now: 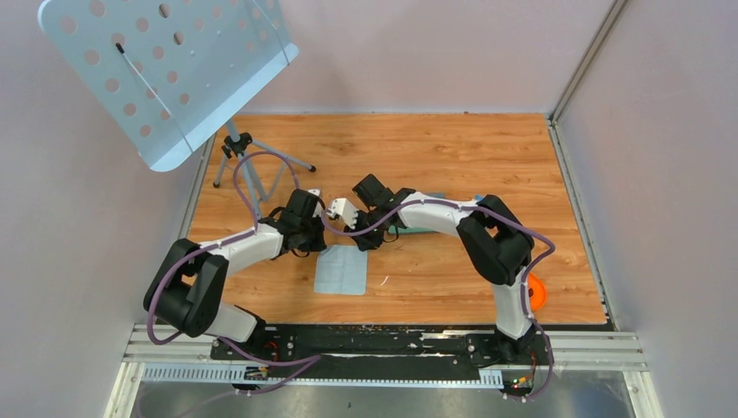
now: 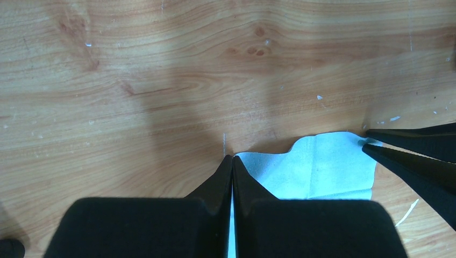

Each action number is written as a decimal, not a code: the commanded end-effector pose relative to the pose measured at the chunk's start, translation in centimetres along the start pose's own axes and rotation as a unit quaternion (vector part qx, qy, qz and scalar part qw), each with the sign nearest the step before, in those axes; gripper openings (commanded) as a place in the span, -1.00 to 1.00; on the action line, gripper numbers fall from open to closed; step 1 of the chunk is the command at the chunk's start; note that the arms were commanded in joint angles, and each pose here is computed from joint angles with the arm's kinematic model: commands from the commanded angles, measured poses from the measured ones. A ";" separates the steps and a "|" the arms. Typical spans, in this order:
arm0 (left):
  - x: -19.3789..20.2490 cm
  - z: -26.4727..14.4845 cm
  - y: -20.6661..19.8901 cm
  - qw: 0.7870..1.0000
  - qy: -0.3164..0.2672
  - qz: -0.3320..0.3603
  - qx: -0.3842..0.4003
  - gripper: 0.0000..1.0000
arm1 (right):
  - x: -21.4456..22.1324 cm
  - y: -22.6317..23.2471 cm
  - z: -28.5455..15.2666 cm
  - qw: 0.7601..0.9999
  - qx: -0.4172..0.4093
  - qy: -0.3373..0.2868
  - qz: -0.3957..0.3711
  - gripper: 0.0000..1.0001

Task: Organize the sunglasses
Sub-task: Fold the glasses cleaning cloth at the center of the board.

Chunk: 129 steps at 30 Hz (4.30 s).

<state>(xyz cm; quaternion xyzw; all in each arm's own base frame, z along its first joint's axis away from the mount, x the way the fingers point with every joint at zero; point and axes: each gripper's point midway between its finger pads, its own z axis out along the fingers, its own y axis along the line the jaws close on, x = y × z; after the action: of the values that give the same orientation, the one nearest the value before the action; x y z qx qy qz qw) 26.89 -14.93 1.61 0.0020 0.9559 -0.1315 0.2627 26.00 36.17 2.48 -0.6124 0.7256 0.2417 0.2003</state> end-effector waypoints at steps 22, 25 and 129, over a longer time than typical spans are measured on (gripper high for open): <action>-0.1 -1.3 0.4 1.000 -0.026 -0.002 0.005 -1.00 | 2.4 0.3 -1.1 0.998 0.027 0.047 0.009 -1.00; -0.5 -1.7 -0.2 0.999 -0.038 0.003 0.022 -1.00 | 2.0 0.3 -1.5 0.998 0.032 0.043 0.014 -1.00; 5.7 -5.7 -1.1 0.996 0.018 -0.044 0.081 -1.00 | 2.2 11.0 -1.9 0.988 -0.127 0.052 0.076 -1.00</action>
<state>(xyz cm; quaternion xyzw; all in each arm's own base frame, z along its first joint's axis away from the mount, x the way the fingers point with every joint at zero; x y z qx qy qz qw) 19.53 -14.68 4.06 -0.0164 0.9455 -0.2138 0.2452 16.17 35.80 5.07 -0.5792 0.7427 0.3230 0.0924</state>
